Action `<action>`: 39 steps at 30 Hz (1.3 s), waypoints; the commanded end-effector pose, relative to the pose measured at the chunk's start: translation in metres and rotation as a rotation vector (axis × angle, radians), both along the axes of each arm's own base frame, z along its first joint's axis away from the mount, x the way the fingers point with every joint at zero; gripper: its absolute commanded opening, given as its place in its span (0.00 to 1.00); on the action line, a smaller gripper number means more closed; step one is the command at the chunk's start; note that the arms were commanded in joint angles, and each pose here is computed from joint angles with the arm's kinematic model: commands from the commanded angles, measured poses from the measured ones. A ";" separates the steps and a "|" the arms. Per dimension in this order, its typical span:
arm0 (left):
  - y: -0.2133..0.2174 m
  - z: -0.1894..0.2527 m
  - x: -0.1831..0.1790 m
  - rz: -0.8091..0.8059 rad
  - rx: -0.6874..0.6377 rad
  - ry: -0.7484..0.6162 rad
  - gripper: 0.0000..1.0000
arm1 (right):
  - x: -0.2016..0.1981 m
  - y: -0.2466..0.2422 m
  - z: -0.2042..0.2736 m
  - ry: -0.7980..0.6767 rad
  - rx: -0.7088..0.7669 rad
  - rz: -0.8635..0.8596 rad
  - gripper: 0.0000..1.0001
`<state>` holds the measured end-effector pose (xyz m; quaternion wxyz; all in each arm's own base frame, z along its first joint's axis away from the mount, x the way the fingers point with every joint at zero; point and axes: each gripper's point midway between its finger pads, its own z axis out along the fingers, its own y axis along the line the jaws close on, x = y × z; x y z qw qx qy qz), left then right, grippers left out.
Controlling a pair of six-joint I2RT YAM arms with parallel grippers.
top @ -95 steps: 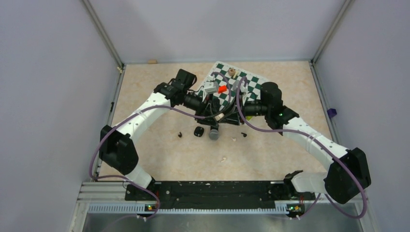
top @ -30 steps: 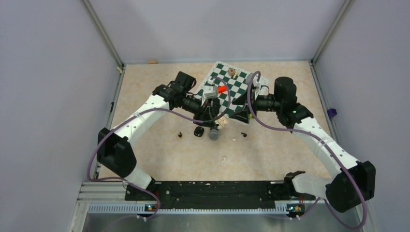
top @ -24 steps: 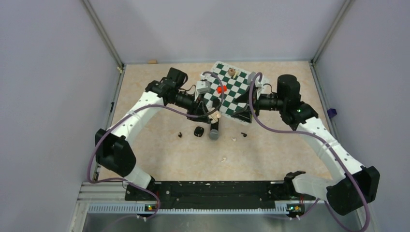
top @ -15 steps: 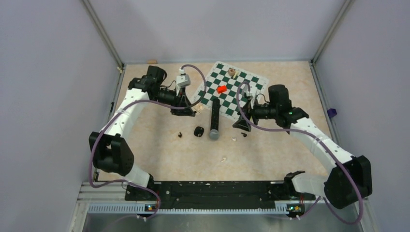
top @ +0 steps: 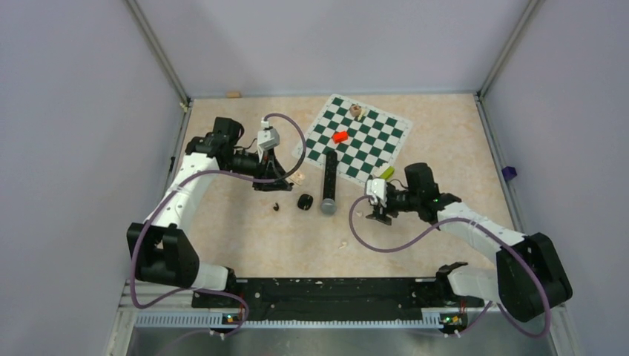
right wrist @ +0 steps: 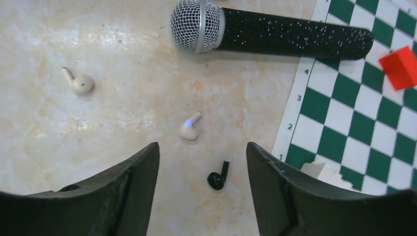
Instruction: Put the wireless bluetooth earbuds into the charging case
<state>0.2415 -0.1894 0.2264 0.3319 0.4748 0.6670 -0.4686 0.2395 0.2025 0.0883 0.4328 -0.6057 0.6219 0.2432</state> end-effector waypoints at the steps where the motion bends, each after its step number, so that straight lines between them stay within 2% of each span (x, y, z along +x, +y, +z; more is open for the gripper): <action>1: -0.003 0.011 0.002 -0.004 -0.037 -0.068 0.00 | 0.021 0.017 0.008 -0.270 -0.047 0.126 0.61; 8: -0.005 0.009 0.000 -0.008 -0.047 -0.063 0.00 | 0.018 0.023 -0.020 -0.309 -0.144 0.220 0.48; 18: -0.007 0.008 -0.001 -0.020 -0.056 -0.056 0.00 | 0.012 0.020 -0.044 -0.322 -0.219 0.278 0.46; 21: -0.007 0.008 -0.002 -0.020 -0.056 -0.056 0.00 | 0.011 0.022 -0.051 -0.302 -0.237 0.283 0.41; 30: -0.008 0.007 -0.003 -0.025 -0.060 -0.052 0.00 | 0.008 0.024 -0.068 -0.281 -0.289 0.293 0.37; 34: -0.009 0.008 -0.003 -0.027 -0.062 -0.053 0.00 | 0.009 0.024 -0.071 -0.276 -0.297 0.289 0.30; 39: -0.009 0.008 -0.003 -0.027 -0.064 -0.051 0.00 | 0.008 0.024 -0.073 -0.255 -0.302 0.289 0.28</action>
